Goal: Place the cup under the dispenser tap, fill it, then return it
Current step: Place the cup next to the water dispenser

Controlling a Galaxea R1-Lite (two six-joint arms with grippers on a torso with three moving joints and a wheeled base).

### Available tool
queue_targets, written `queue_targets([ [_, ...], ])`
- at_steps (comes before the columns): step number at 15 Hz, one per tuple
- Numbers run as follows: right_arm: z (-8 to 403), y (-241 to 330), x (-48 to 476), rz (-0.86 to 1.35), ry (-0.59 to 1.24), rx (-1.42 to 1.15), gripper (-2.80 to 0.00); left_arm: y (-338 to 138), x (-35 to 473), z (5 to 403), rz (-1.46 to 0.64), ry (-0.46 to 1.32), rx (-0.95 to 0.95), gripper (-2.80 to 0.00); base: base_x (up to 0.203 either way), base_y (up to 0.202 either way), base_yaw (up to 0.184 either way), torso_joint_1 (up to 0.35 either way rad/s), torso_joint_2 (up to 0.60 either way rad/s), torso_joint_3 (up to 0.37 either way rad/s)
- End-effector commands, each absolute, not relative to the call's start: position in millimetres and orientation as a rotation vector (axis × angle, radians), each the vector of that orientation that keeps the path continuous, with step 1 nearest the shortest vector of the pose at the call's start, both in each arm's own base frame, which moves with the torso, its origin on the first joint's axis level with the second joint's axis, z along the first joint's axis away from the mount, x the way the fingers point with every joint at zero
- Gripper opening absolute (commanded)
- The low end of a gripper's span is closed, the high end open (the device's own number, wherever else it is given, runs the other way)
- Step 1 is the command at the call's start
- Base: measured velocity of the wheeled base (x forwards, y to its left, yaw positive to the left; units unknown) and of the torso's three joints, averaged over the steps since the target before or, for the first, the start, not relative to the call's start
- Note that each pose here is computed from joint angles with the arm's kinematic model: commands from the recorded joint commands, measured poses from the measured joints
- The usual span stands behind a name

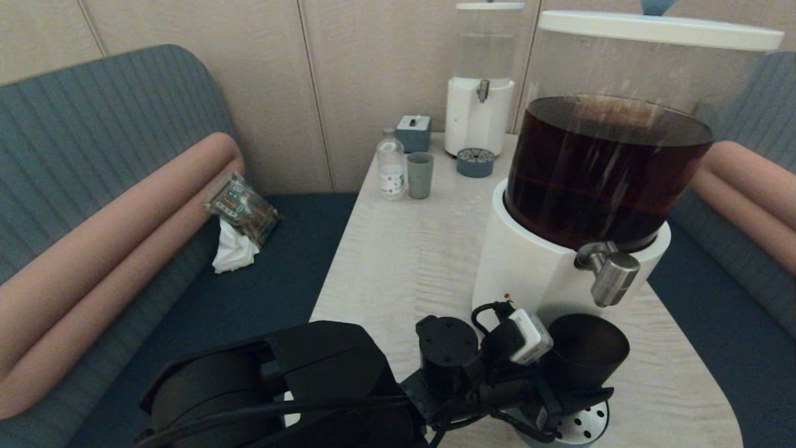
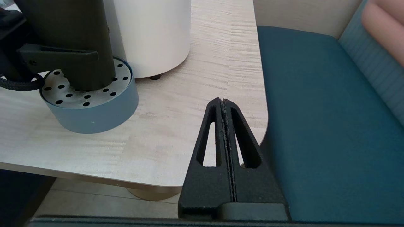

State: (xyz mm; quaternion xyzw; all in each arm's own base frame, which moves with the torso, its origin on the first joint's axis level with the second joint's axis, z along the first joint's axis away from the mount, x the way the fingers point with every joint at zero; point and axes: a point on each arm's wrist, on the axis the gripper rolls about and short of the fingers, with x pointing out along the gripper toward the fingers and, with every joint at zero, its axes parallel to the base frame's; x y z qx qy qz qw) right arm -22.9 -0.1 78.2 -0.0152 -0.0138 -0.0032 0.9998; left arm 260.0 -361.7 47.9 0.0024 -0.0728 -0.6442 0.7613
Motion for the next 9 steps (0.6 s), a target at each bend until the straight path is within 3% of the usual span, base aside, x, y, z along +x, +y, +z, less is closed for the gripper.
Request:
queue_targets([
  [1, 75.7, -0.1, -22.2, -0.006, -0.02, -0.031, -2.8, -362.3, 259.0, 48.8, -1.407, -0.168, 0.003, -2.8, 0.0, 0.0, 0.0, 0.0, 0.0, 0.0],
  [9, 75.7, -0.1, -22.2, -0.006, -0.02, -0.031, -2.8, -333.9, 230.8, 59.6, -1.417, -0.079, 0.023, -2.8, 0.0, 0.0, 0.0, 0.0, 0.0, 0.0],
])
